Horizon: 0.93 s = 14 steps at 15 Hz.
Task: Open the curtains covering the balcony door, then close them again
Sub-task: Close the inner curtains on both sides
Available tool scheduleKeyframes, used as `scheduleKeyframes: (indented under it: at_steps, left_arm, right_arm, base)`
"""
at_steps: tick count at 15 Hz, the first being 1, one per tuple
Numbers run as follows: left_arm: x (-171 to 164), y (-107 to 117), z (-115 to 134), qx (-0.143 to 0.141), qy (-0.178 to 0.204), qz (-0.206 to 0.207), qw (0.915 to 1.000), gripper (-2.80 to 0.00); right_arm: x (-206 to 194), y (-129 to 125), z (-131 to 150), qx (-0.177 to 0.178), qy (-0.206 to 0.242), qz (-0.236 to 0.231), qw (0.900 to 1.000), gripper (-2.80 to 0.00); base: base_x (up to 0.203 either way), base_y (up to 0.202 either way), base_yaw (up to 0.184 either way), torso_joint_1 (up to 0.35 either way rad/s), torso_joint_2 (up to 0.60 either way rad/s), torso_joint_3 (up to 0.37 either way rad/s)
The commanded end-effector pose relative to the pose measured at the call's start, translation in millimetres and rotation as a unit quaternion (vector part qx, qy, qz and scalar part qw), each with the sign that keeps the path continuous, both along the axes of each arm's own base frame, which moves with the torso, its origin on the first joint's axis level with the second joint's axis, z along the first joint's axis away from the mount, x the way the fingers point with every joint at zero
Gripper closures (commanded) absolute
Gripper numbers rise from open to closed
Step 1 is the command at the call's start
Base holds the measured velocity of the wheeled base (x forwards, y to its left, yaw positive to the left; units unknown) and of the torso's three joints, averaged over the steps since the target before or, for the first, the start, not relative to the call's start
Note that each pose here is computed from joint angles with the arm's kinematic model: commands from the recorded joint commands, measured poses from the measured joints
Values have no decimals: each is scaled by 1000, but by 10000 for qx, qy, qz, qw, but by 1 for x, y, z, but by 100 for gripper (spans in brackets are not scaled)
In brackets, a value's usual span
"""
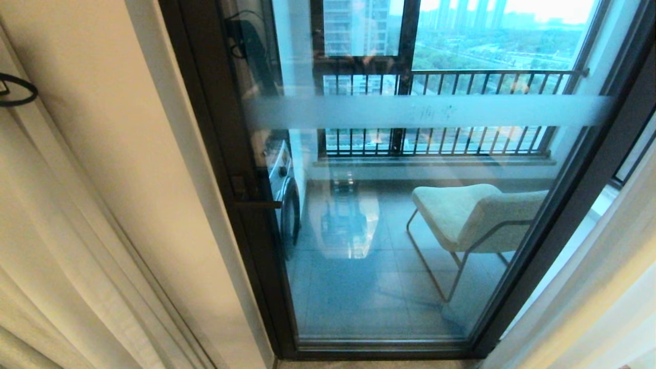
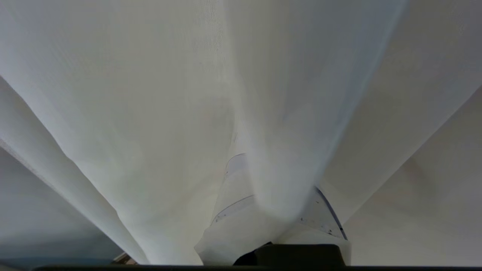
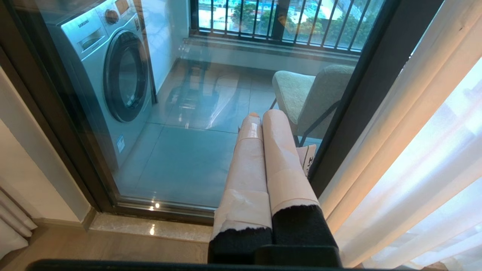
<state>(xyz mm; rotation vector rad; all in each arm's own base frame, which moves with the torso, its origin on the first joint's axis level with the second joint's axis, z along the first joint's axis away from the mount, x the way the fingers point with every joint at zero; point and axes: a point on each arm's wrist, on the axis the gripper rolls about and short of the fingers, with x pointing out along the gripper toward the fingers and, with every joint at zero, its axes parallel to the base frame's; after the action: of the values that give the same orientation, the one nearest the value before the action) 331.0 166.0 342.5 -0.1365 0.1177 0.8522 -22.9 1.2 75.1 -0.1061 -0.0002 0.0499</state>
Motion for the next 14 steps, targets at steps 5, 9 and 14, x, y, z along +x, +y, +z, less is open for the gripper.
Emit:
scheduleKeyframes:
  at_steps: [5,9,14]
  left_arm:
    - [-6,-16,20,-3,-317,-146,9994,0]
    - [-15,-40,33,-62,-515,-439,9977,0]
    - [-24,-77,47,-201,-676,-1384,9879,0]
  right_arm:
    - [0,0,0,1,3,4,10000,0]
    - [0,0,0,-6,11,4,10000,0]
    - [0,0,0,-2,6,4,10000,0]
  base:
    - [0,0,0,0,0,0]
    - [0,0,0,0,0,0]
    - [0,0,0,0,0,0]
